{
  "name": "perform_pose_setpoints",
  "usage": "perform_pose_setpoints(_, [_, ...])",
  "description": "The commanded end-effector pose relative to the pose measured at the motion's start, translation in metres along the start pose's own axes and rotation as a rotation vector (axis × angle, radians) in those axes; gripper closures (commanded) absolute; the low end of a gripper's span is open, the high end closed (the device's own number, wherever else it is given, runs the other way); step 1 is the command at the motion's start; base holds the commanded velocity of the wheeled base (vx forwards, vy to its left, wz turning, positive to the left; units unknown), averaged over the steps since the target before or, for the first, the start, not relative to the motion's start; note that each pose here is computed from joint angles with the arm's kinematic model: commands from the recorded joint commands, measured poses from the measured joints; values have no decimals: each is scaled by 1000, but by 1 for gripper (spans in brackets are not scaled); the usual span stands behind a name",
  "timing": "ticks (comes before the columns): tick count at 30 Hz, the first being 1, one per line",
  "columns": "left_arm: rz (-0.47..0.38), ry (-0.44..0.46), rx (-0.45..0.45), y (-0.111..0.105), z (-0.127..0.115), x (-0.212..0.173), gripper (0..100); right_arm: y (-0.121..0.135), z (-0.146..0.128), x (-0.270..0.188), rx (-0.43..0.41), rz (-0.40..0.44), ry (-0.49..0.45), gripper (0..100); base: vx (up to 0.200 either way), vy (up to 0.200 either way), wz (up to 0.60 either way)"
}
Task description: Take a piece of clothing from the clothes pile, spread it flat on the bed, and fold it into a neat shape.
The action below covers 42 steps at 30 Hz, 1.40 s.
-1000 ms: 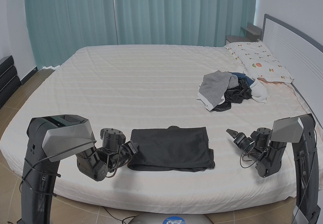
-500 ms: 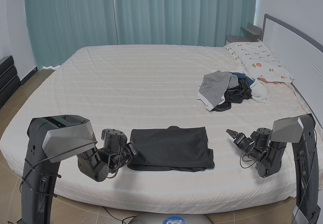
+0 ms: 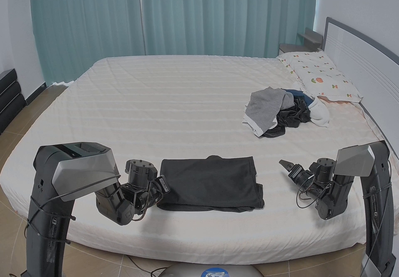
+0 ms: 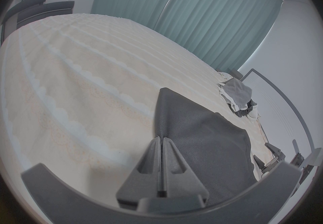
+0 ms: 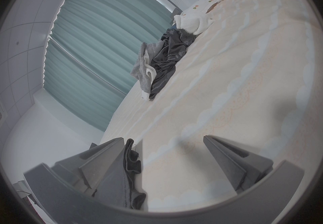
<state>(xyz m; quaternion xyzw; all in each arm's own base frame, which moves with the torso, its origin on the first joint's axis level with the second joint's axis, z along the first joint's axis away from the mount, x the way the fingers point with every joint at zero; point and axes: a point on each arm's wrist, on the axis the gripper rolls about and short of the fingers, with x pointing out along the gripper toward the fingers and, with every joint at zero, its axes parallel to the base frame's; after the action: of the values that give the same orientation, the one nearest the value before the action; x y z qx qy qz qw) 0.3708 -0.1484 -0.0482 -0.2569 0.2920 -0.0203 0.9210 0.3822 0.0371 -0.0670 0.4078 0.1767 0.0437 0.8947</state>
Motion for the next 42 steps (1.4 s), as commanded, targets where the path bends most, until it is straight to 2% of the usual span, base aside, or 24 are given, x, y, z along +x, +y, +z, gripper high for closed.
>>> perform_pose_setpoints(1, [0,-1,-1,0,0,-1,100,1,0,0,-1,9,-7,0,0,200,0])
perform_pose_setpoints(42, [51,-19,-15,12,5,-3,100,-1,1,-1,1,1,-8,0,0,200,0])
